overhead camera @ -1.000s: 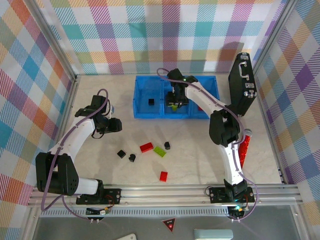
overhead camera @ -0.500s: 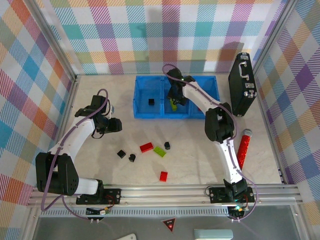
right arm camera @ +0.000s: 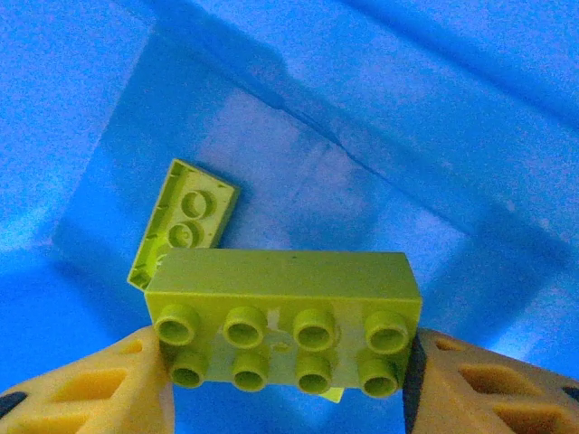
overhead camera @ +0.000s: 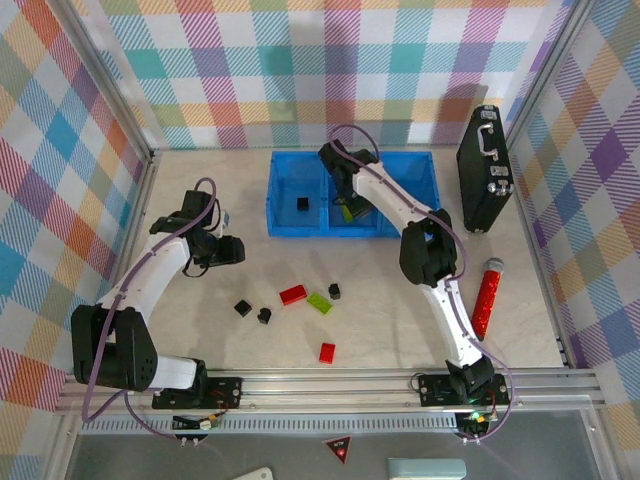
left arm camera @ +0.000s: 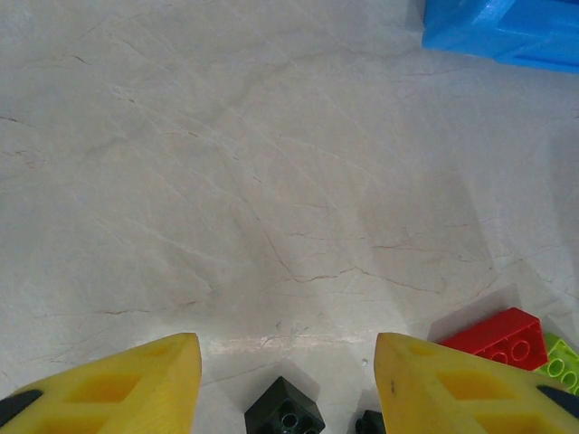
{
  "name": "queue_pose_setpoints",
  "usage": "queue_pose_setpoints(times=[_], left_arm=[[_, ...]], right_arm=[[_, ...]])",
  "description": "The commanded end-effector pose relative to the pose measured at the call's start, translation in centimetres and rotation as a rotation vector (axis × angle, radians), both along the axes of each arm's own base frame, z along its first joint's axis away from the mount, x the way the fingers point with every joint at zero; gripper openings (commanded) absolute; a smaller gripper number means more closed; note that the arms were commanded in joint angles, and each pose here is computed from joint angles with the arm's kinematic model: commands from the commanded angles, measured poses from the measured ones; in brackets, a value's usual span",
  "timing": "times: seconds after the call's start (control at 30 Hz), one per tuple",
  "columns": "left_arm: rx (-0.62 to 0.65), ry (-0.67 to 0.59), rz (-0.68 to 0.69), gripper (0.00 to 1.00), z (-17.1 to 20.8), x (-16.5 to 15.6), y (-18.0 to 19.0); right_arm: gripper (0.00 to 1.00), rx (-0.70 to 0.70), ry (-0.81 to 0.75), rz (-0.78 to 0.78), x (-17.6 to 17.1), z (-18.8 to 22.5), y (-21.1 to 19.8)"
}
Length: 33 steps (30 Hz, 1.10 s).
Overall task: Sort the legos into containers by color
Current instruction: Place the lego in the container.
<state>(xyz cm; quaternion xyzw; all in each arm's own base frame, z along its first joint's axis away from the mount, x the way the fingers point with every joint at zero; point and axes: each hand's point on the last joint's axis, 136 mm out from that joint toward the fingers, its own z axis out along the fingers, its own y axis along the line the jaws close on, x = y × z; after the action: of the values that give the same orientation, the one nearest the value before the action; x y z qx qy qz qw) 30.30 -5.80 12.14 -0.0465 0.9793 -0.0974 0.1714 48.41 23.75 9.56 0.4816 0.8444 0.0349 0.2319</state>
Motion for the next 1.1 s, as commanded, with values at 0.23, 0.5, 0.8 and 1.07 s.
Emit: queue_pose_setpoints(times=[0.23,0.5,0.8,1.07], left_arm=[[-0.027,-0.017,-0.013,0.53,0.3,0.1,-0.2],[-0.027,-0.02,-0.012,0.53,0.4,0.2,-0.2],[-0.015,-0.016,-0.01,0.53,0.3,0.1,0.0],[-0.007,0.008,-0.007,0.53,-0.3,0.0,0.1]], right_arm=[[0.62,-0.034,0.028,-0.209,-1.8,-1.9,-1.1],[0.82,-0.03,0.0,-0.195,-1.8,-0.2,-1.1],[0.8,-0.055,-0.111,0.025,-1.0,5.8,-0.3],[0.77,-0.088,-0.197,0.498,-2.7,9.2,1.5]])
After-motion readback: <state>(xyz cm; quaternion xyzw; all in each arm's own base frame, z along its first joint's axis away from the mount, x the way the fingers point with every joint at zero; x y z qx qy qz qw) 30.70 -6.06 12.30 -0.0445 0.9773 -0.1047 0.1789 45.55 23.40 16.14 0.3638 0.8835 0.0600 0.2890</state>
